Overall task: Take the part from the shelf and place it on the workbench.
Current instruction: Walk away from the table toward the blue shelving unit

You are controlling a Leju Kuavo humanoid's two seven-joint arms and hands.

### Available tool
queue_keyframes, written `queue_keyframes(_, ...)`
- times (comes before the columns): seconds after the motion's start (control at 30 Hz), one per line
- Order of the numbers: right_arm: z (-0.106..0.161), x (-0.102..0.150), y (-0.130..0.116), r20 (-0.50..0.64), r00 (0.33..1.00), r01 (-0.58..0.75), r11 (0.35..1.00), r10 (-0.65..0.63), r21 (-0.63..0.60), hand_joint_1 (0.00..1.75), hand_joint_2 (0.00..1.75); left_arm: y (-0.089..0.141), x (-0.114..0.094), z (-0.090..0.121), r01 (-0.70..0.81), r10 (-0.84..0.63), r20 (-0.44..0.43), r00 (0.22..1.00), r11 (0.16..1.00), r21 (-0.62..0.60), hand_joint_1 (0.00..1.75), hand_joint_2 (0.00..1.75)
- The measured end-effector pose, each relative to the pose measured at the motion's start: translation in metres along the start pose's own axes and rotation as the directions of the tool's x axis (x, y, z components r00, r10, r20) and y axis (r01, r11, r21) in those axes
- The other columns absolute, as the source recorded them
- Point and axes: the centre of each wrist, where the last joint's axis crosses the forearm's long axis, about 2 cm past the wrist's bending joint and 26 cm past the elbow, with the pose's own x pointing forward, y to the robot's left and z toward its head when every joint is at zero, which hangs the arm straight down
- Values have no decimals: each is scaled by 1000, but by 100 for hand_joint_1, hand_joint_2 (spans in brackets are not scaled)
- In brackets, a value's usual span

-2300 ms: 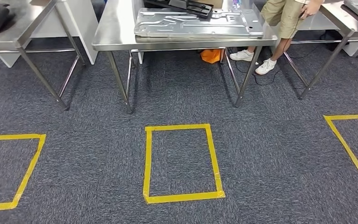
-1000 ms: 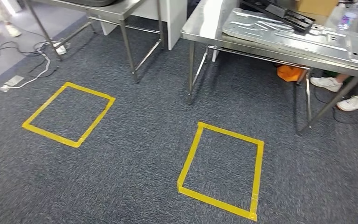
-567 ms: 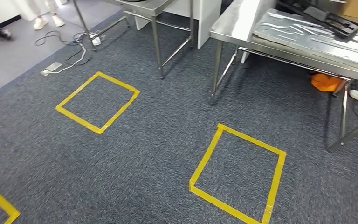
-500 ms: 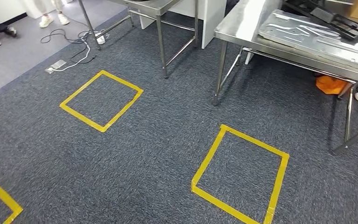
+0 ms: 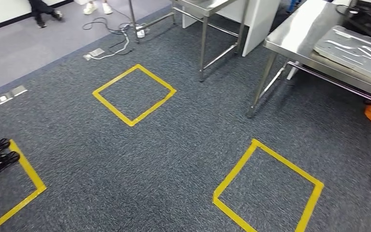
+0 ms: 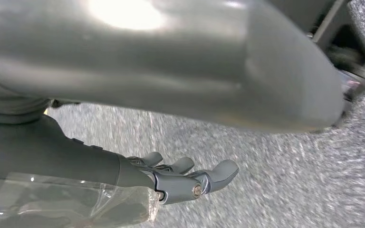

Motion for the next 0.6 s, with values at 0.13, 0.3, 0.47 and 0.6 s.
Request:
queue_keyframes(0.13, 0, 0, -1, 0, 1000, 1, 1000, -1, -2, 0, 0, 0, 2, 0, 0, 0, 4, 1000, 1000, 0, 0, 0)
queue_keyframes(0.3, 0, 1, -2, 2, 1000, 4, 1000, -4, -3, 0, 0, 0, 0, 0, 5, -5, 0, 1000, 1000, -3, 0, 0)
queue_keyframes(0.47, 0, 0, -2, -1, 1000, 4, 1000, -4, -3, 0, 0, -1, 0, 0, 6, -6, 0, 1000, 1000, -7, 0, 0)
queue_keyframes(0.6, 0, 1, -2, 2, 1000, 4, 1000, -4, -4, 0, 0, 0, 2, 0, 4, -4, 3, 1000, 1000, -6, 0, 0)
